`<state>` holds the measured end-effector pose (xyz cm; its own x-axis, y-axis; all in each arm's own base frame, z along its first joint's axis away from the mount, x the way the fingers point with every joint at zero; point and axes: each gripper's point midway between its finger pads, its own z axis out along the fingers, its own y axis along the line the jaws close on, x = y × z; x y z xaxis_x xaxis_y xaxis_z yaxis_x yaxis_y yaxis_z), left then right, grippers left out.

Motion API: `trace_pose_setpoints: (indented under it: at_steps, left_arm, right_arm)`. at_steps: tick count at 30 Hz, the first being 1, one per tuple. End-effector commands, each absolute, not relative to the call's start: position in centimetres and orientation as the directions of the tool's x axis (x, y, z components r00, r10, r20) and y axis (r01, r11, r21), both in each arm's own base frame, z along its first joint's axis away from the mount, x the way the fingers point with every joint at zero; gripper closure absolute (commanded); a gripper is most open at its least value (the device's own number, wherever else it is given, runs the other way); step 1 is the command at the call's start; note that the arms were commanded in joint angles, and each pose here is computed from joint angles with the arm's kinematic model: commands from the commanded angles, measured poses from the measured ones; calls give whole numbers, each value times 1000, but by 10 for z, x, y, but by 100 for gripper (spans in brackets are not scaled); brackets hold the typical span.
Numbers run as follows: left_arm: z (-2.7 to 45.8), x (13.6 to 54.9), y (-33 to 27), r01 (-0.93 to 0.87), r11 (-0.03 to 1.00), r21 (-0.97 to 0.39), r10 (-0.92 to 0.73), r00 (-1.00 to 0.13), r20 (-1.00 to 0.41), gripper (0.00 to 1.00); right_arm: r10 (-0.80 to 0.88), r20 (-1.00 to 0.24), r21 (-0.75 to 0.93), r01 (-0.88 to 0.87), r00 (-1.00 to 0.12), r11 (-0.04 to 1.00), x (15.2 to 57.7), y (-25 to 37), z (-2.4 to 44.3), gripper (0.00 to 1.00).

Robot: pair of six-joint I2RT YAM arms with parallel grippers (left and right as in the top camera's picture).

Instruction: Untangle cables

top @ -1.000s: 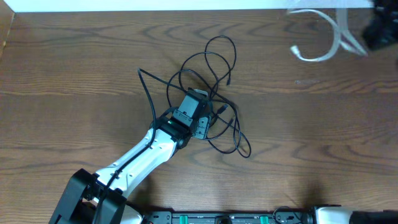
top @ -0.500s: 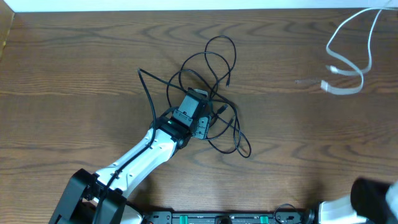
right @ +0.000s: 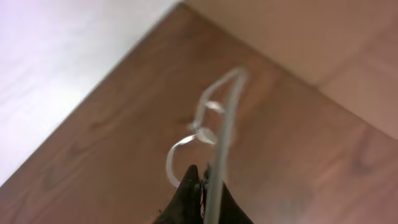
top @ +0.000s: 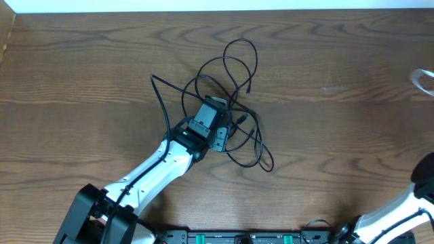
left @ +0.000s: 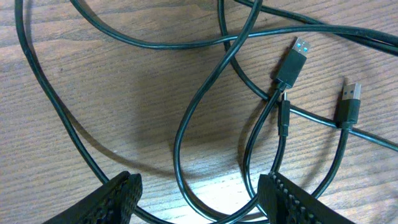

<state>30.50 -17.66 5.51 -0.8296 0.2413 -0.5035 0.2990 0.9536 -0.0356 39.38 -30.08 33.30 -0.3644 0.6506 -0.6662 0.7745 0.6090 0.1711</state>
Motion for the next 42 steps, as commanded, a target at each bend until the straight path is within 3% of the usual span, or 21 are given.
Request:
trace_pose_setpoints:
  at_steps: [1,7,17,20,24,28,35,36,38,39,40,42]
  left_arm:
    - [53,307,-174,281,959,-29,230,-834,-501,34]
    - [53,307,-174,281,959,-29,230,-835,-500,34]
    - [53,305,-175,286,957,-38,231,-838,-495,34]
    - [53,305,-175,286,957,-37,231,-838,-495,34]
    - [53,305,-175,286,957,-38,231,-838,-495,34]
    - [53,305,-175,286,957,-38,231,-838,-494,34]
    - [52,304,-178,294,954,-53,232,-840,-491,34]
    - [52,304,-178,294,954,-53,232,-840,-491,34]
    - [52,304,-178,294,954,-53,232,-840,-491,34]
    - [52,304,-178,294,954,-53,232,-840,-490,34]
    - [53,304,-178,294,954,-53,232,-840,-491,34]
    - [52,304,-178,294,954,-53,232,-840,-491,34]
  right_arm:
    - [755,-623,218,883,-202,416,350,-350,322,99]
    - [825,-552,296,895,-125,334,319,-390,300,99]
    - [809,-490,494,661,-325,565,387,-385,255,99]
    - [774,-510,435,663,-377,609,405,-382,238,99]
    - [766,-505,262,775,-398,575,398,-393,208,99]
    - [810,-440,84,880,-388,468,375,-403,168,99]
    - [861,-293,8,899,-416,437,357,-399,110,98]
    - [864,-285,6,900,-416,435,355,-400,107,86]
    - [871,-267,33,899,-413,437,356,-398,103,31]
    - [873,-262,53,897,-411,438,357,-397,103,14]
    - [875,-255,80,893,-412,444,360,-394,103,1]
    - [867,-241,137,869,-437,476,368,-387,105,1]
